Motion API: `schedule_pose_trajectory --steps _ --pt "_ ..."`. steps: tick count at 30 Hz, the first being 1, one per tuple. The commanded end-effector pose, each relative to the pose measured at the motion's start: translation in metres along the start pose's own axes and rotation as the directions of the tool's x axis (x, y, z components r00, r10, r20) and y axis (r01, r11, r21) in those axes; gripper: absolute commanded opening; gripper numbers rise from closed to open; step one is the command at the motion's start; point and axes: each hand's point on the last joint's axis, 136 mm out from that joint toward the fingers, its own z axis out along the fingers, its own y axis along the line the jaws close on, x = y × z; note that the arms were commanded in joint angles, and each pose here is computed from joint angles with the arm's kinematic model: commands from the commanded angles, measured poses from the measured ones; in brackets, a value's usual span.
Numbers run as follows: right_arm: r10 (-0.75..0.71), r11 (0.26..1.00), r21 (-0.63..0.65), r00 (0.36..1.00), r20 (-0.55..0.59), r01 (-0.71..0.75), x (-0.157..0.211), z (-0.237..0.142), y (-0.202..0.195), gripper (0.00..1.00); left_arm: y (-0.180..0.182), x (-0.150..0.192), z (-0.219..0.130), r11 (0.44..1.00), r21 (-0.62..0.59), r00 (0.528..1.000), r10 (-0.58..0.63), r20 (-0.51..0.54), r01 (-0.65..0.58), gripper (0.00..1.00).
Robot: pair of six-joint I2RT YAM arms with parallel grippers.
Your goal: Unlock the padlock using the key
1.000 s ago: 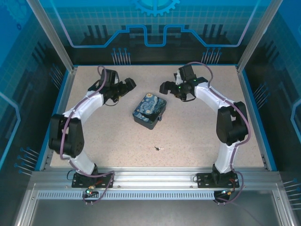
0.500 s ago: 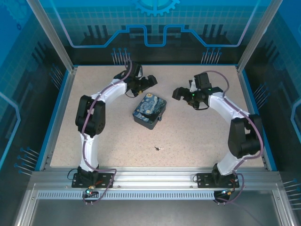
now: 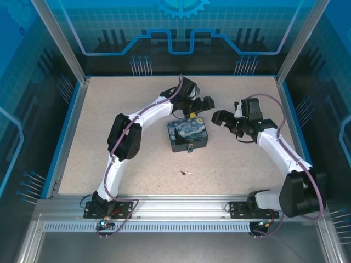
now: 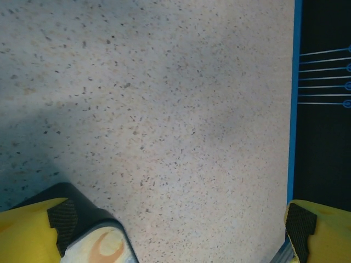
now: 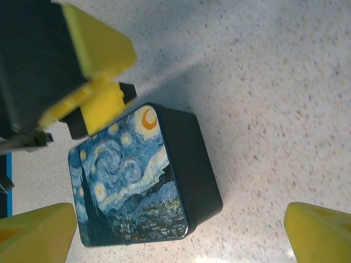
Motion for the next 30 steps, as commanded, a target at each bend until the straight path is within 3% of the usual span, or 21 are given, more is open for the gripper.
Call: schedule_pose_trajectory --steps 1,7,14,22,30 --pt "0.039 0.999 -0.004 0.999 0.019 -0.039 0.002 0.002 -0.006 0.98 -0.02 -0.032 -0.054 0.999 0.042 0.993 0.01 0.119 -0.015 0.99" --pt "0.034 0.999 0.014 0.999 -0.02 -0.034 0.008 0.019 -0.011 0.98 0.002 -0.022 -0.123 1.0 0.01 0.968 -0.01 0.252 0.008 0.99" --pt "0.011 1.0 0.008 0.998 -0.06 -0.011 0.018 0.038 0.003 0.98 0.07 0.034 -0.154 0.989 -0.108 0.955 -0.061 0.29 0.096 0.99" --pt "-0.04 0.999 0.011 0.993 -0.112 0.042 0.042 0.064 0.031 0.98 0.105 0.068 -0.145 0.978 -0.136 0.962 -0.123 0.245 0.16 0.99" --pt "-0.067 0.997 0.025 0.988 -0.137 0.071 0.058 0.078 0.049 0.98 0.097 0.065 -0.118 0.983 -0.036 0.966 -0.167 0.199 0.178 0.99"
